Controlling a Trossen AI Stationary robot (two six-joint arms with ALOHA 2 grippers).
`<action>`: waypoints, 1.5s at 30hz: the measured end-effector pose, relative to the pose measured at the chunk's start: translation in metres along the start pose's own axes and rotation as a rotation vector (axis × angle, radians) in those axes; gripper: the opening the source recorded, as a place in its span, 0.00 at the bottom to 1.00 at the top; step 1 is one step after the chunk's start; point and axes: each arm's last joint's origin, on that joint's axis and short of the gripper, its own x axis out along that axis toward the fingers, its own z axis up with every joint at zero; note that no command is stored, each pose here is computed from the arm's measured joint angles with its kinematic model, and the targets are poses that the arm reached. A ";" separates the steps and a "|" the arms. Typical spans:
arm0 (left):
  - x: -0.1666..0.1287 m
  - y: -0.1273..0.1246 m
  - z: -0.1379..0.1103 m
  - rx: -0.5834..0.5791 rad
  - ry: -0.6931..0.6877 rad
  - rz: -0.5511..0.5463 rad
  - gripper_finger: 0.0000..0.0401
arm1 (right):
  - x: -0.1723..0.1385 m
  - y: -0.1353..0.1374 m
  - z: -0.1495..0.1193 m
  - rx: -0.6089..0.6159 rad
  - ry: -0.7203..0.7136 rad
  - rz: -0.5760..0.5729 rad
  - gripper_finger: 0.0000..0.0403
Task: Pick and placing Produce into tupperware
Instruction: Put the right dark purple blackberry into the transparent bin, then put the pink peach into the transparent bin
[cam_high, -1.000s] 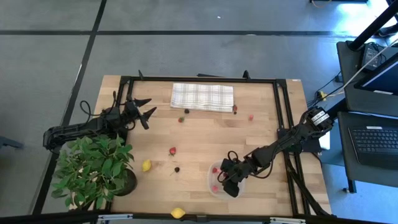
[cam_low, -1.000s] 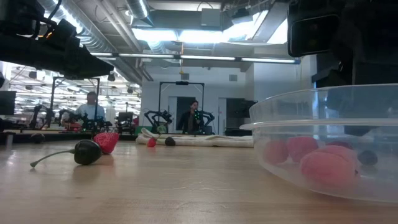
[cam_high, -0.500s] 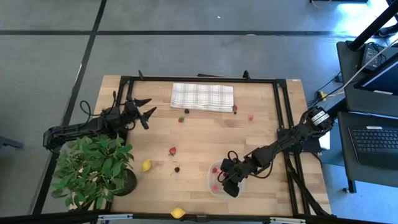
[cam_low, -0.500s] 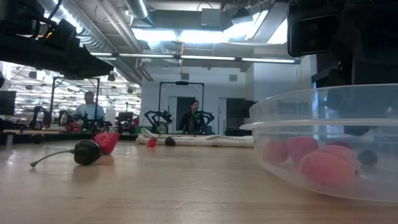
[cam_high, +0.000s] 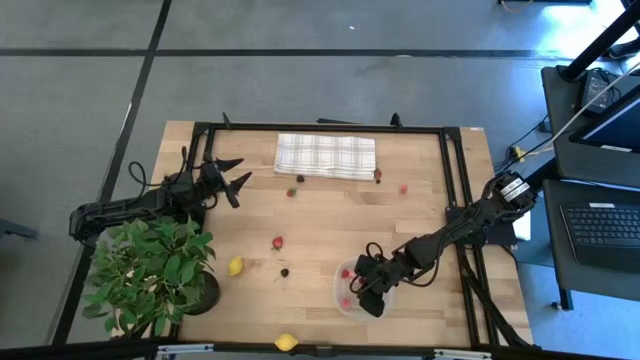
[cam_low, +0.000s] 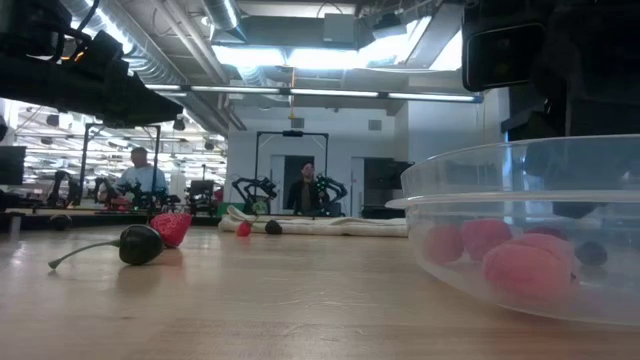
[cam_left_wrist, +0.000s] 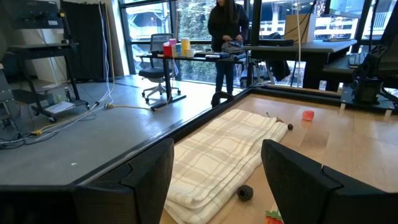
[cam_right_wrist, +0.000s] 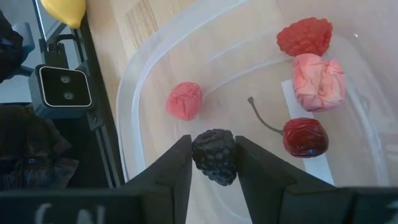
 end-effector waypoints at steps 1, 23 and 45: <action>0.000 0.000 0.000 0.000 0.000 0.000 0.59 | 0.000 0.000 0.000 0.000 0.000 0.000 0.30; 0.000 0.000 0.000 0.000 0.000 0.000 0.59 | -0.020 0.003 0.011 0.013 -0.041 0.039 0.45; 0.000 0.000 0.000 0.004 0.001 0.001 0.59 | -0.148 -0.099 0.034 0.547 -0.333 -0.830 0.45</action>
